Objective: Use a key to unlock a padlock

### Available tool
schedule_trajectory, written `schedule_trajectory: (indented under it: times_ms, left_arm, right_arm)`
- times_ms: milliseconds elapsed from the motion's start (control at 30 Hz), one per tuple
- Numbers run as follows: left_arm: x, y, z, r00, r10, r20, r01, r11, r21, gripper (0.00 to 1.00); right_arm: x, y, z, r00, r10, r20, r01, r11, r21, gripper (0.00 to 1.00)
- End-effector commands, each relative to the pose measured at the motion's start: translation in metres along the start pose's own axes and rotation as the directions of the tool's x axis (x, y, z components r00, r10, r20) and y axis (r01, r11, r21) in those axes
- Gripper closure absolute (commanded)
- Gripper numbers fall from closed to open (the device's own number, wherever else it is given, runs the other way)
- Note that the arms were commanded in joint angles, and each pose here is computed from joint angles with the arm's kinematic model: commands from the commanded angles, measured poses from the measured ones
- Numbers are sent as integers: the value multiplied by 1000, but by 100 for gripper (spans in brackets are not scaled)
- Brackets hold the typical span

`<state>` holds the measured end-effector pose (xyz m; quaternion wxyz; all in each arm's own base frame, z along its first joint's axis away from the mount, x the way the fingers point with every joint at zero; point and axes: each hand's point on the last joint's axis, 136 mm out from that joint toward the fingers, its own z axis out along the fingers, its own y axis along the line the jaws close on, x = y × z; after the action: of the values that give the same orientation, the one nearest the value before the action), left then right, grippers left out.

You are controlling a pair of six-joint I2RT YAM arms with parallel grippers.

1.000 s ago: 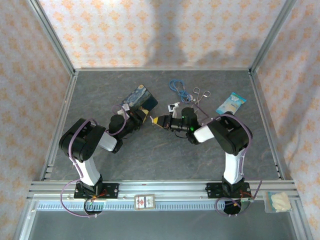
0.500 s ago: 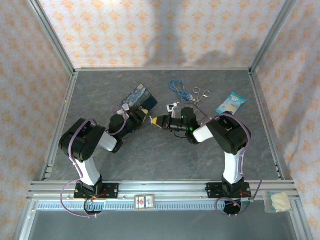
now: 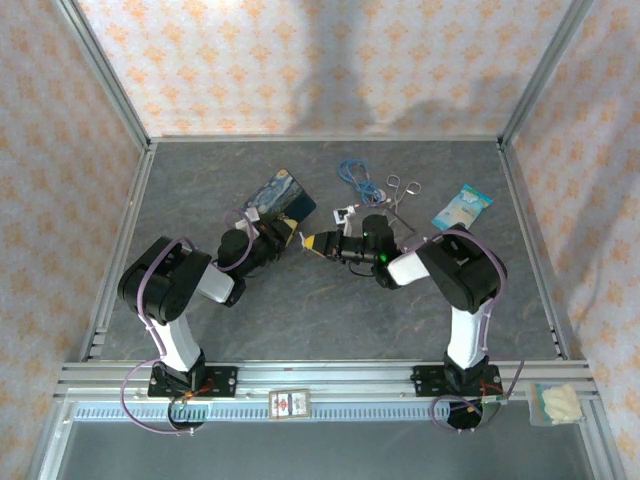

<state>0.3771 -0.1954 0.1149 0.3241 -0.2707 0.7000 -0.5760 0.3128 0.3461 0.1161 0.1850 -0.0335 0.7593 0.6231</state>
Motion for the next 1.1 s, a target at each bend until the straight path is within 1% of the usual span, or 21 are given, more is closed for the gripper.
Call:
schedule_trajectory:
  times_ms: [0, 300, 767, 967, 1067]
  left_arm:
    - [4, -17, 3, 999, 26, -22, -25, 998, 62, 100]
    - [4, -20, 1, 999, 33, -18, -32, 997, 66, 100]
    - [6, -20, 0, 999, 33, -24, -31, 997, 65, 100]
    - [8, -20, -1, 999, 37, -37, -34, 997, 68, 100]
    - [11, -19, -2, 998, 41, -46, -38, 997, 61, 100]
  right_arm:
    - [0, 14, -2, 999, -48, 2, 48, 999, -27, 100]
    - [4, -4, 1, 1000, -12, 1, 12, 1000, 3, 100]
    - [-8, 8, 9, 999, -36, 12, 37, 999, -35, 100]
    - [-16, 8, 12, 999, -44, 22, 45, 999, -30, 100]
    - [-26, 7, 9, 998, -45, 43, 46, 999, -13, 100]
